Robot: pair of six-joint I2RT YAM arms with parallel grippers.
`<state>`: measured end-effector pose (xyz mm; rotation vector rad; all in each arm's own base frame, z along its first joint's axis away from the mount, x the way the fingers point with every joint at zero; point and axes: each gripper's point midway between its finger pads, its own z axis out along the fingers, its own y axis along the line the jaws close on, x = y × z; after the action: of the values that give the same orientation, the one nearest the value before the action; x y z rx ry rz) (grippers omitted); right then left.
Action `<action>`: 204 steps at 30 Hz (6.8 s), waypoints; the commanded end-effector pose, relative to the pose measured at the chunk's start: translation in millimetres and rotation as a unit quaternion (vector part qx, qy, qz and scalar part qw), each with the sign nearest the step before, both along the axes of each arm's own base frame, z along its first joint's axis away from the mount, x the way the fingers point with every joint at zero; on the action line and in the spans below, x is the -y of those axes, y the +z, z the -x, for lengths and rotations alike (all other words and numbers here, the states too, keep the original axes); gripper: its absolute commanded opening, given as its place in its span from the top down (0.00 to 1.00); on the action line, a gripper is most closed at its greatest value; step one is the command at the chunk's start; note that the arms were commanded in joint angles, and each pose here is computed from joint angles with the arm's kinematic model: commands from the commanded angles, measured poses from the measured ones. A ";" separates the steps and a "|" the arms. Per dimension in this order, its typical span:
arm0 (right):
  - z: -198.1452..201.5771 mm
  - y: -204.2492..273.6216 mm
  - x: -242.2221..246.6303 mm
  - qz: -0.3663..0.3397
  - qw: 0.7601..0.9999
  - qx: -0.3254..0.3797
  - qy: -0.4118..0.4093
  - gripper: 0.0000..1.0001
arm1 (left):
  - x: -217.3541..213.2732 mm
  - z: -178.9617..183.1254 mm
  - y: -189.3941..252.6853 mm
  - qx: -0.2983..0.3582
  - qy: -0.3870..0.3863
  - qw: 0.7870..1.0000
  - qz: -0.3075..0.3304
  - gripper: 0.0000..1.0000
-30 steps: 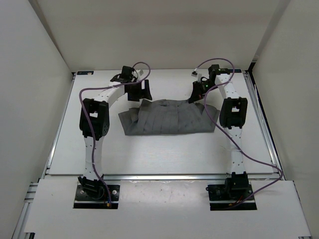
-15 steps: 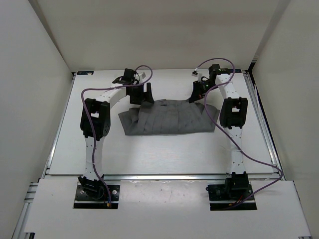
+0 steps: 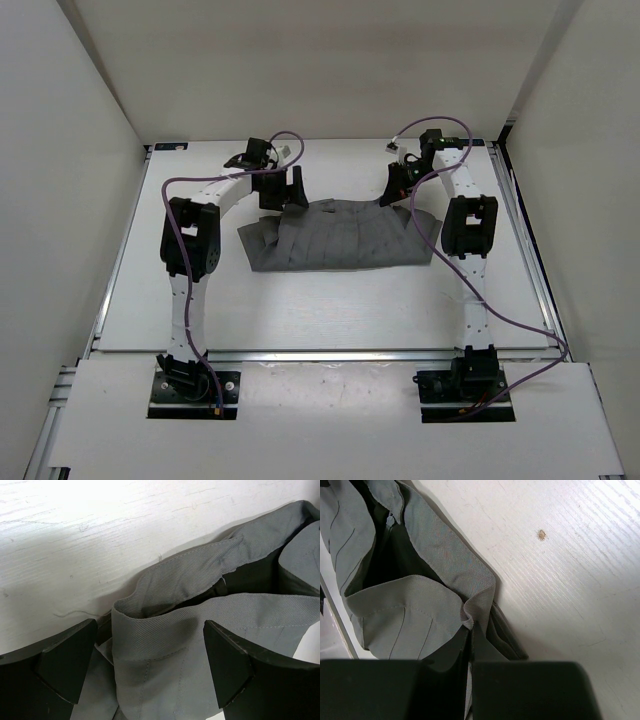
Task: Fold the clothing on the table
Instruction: Fold the skirt
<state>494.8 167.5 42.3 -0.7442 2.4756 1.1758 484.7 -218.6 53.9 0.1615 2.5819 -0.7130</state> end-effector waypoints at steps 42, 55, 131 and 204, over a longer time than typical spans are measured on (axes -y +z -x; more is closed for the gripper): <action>10.3 91.6 71.3 -0.006 0.996 -0.015 -0.091 1.00 | -10.9 26.5 58.4 0.043 0.022 0.996 0.077 0.90; 37.3 65.8 55.1 0.005 0.992 -0.089 -0.084 1.00 | -5.4 61.6 31.0 -0.012 0.023 0.997 0.077 0.69; 96.4 85.6 80.7 0.015 0.972 0.072 -0.224 1.00 | -17.2 56.9 62.4 -0.003 0.077 0.992 0.103 1.00; 52.9 34.0 86.8 0.099 0.968 0.084 -0.216 0.33 | 62.5 -46.0 30.6 0.026 -0.037 0.995 0.086 0.01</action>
<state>437.9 81.1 51.2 -0.3059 2.5221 0.6703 524.1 -274.3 66.6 0.1898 2.5165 -0.9086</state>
